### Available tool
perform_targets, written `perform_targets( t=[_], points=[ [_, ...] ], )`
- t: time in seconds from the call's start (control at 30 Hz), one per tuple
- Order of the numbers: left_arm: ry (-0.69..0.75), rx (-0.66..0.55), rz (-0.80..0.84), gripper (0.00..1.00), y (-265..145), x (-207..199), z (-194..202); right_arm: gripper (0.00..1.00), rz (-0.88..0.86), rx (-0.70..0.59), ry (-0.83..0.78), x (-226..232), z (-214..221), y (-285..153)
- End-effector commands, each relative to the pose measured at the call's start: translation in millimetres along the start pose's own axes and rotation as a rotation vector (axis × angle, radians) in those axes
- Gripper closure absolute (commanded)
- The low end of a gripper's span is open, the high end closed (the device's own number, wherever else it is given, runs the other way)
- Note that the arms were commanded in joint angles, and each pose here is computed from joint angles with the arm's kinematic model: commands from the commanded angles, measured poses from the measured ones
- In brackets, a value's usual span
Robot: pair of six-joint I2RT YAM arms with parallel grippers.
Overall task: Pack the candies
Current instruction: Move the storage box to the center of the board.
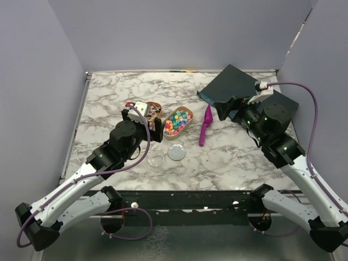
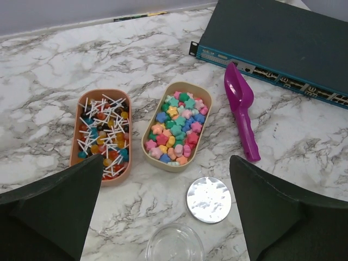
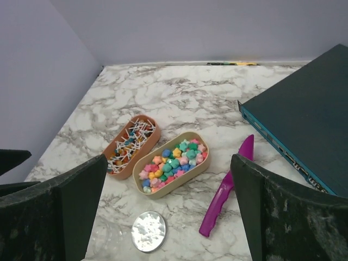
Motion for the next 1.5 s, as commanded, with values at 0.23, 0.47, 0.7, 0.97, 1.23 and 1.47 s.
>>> perform_targets(
  t=[0.23, 0.47, 0.7, 0.97, 1.23, 1.47],
  points=[
    [0.052, -0.051, -0.047, 0.01, 1.5, 11.8, -1.0, 0.0, 0.096, 0.199, 0.097, -3.0, 30.8, 20.5],
    [0.068, -0.061, -0.068, 0.01, 9.5, 14.6, 2.0, 0.0, -0.037, 0.19, 0.029, 10.1, 48.1, 28.9],
    [0.093, -0.053, -0.07, 0.01, 12.3, 16.8, 4.0, 0.02, -0.041, 0.286, -0.005, 13.2, 68.2, 47.7],
    [0.097, -0.061, -0.101, 0.01, 13.6, 23.6, 3.0, 0.04, -0.027, 0.371, -0.069, 48.2, 78.6, 72.6],
    [0.077, -0.103, -0.195, 0.01, 8.8, 37.3, -1.2, 0.1, -0.012, 0.436, -0.087, 94.2, 88.1, 97.0],
    [0.066, -0.139, -0.233, 0.01, 3.1, 43.5, -7.4, 0.19, -0.028, 0.536, -0.092, 125.5, 107.4, 117.8]
  ],
)
Point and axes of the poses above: each gripper's point midway between its finger pads, its own y axis out along the fingers, its own x axis along the line the jaws close on, z = x × y, the point moved 4 cm from there along -y, back along the fingers, and after that the axes turned 13 degrees about -y, right-handed, at the moved point
